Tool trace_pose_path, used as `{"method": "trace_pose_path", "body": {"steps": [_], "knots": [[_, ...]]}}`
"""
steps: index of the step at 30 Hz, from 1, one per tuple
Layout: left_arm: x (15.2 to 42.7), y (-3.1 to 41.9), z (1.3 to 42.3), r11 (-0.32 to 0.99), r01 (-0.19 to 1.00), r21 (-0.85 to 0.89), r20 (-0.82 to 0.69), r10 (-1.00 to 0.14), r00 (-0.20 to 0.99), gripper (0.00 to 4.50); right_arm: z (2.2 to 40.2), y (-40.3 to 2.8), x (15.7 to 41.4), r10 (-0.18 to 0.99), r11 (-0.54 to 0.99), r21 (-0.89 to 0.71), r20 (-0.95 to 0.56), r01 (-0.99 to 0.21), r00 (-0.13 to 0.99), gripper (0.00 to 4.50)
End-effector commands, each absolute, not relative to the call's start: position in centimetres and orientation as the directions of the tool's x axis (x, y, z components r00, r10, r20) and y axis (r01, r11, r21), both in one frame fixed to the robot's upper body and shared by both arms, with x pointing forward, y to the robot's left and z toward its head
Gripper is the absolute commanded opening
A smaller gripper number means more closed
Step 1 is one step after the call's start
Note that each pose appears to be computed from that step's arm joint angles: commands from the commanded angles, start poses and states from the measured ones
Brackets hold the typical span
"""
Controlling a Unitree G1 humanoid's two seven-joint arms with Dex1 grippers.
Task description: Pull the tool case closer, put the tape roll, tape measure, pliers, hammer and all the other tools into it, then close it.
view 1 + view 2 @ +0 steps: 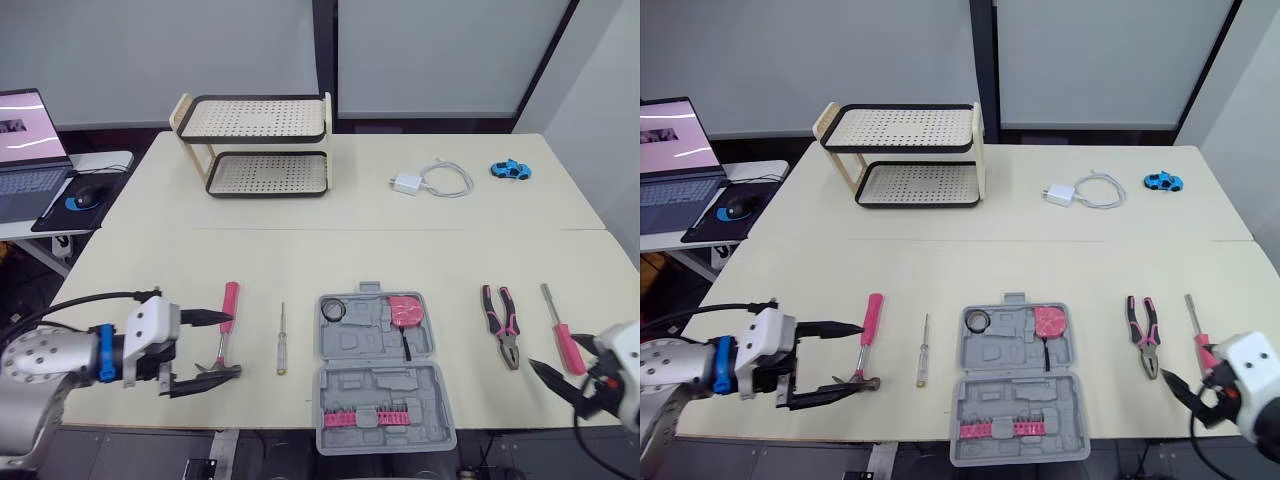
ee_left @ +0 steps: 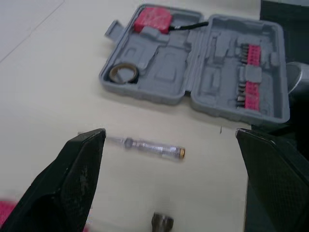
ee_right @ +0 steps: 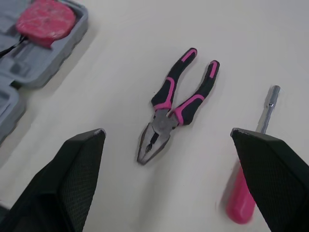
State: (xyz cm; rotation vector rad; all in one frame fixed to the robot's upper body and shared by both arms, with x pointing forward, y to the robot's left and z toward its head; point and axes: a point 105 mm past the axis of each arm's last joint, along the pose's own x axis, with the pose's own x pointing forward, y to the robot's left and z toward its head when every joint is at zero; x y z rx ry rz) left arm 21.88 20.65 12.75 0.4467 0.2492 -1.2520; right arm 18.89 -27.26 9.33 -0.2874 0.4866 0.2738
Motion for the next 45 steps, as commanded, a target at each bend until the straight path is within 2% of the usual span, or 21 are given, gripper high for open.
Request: {"method": "trace_pose_path", "body": {"steps": [1,5,11,29,30,32,38,39,45], "knots": [[21.6,18.0,14.0,0.138,0.974,0.177,-0.373,-0.907,0.196,4.50,8.2,-25.9,19.9,0.124,0.953,-0.186,-0.480,-0.239,0.869,4.46],[21.4,16.3,14.6,0.062,0.986,0.155,-0.359,-0.926,0.115,4.50,6.6,-25.7,21.3,0.064,0.974,-0.164,-0.466,-0.157,0.883,4.46],[21.2,15.2,15.3,0.001,0.987,0.160,-0.341,-0.939,0.056,4.50,5.0,-26.5,22.4,0.000,0.985,-0.151,-0.453,-0.076,0.891,4.46],[21.2,12.1,16.5,-0.049,0.979,0.197,-0.251,-0.968,0.002,4.50,1.3,-26.3,23.2,-0.024,0.999,-0.047,-0.485,0.001,0.874,4.46],[21.2,12.0,16.5,-0.048,0.979,0.198,-0.249,-0.968,0.003,4.50,1.3,-26.3,23.2,-0.026,0.999,-0.045,-0.487,0.005,0.873,4.07],[21.3,11.7,16.6,-0.046,0.979,0.198,-0.245,-0.970,0.004,4.50,1.0,-26.3,23.2,-0.030,1.000,-0.023,-0.494,0.022,0.869,3.62],[21.7,11.5,16.8,-0.027,0.979,0.203,-0.235,-0.972,0.022,4.50,0.7,-27.2,23.2,-0.065,0.998,-0.014,-0.496,0.067,0.866,1.41],[21.8,11.4,16.9,-0.022,0.978,0.206,-0.228,-0.973,0.026,4.50,0.7,-27.2,23.3,-0.065,0.998,-0.014,-0.494,0.067,0.867,1.15],[22.1,11.2,17.3,0.006,0.975,0.222,-0.185,-0.981,0.049,4.50,1.2,-27.3,23.6,-0.064,0.998,-0.018,-0.461,0.063,0.885,1.16]]}}
